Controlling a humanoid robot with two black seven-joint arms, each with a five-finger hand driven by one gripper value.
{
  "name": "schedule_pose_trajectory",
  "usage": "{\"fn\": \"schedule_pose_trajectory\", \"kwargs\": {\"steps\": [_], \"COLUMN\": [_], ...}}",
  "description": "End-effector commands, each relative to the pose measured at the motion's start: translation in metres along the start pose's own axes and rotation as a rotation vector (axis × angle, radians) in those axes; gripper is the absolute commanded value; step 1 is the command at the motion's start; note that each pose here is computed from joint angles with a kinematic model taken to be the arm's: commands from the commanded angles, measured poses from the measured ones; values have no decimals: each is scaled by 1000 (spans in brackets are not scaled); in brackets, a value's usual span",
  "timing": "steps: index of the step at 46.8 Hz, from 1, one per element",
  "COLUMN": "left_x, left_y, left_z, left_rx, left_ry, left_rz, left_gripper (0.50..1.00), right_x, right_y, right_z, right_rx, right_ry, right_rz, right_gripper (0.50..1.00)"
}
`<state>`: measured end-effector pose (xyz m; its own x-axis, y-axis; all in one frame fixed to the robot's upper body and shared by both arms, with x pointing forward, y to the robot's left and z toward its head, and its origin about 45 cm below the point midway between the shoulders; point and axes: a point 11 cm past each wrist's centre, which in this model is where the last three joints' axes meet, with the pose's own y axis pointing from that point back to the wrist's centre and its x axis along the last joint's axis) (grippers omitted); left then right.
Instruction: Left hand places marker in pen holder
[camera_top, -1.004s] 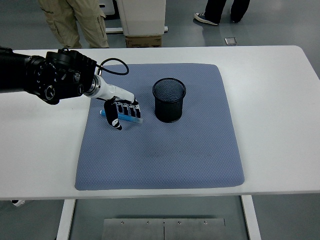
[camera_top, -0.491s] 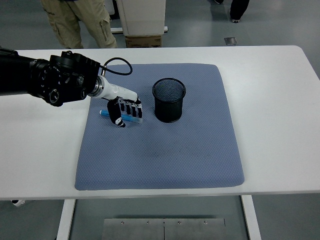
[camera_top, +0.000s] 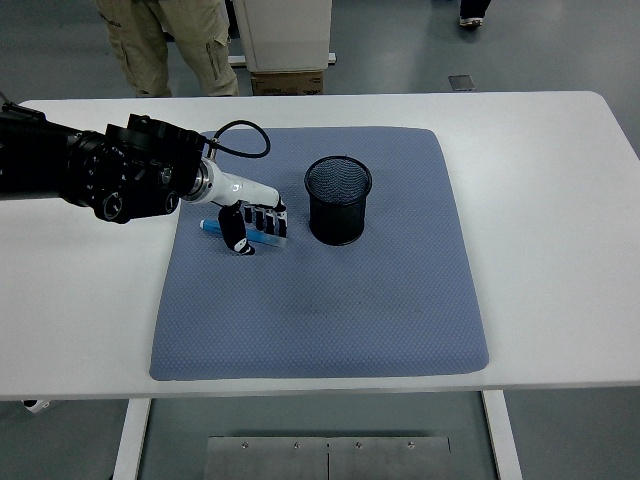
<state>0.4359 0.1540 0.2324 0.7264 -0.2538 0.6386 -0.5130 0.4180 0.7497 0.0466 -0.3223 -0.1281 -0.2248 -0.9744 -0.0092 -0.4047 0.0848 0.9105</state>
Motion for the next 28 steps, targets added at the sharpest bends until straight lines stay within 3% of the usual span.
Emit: {"fn": "schedule_pose_trajectory", "kwargs": {"steps": [1, 12, 28], "left_x": [-3, -2, 3], "left_y": [-2, -1, 1], "left_z": [1, -2, -2], "left_rx": [-1, 14, 18], "left_ry": [-3, -4, -8], "left_rz": [6, 12, 24], "left_gripper": [713, 675, 675], "right_x": [0, 0, 0], "right_y": [0, 0, 0], "right_z": [0, 0, 0], "right_rx": [0, 0, 0], "right_ry": [0, 0, 0], "right_rz": [0, 0, 0], "right_gripper": [1000, 1000, 1000]}}
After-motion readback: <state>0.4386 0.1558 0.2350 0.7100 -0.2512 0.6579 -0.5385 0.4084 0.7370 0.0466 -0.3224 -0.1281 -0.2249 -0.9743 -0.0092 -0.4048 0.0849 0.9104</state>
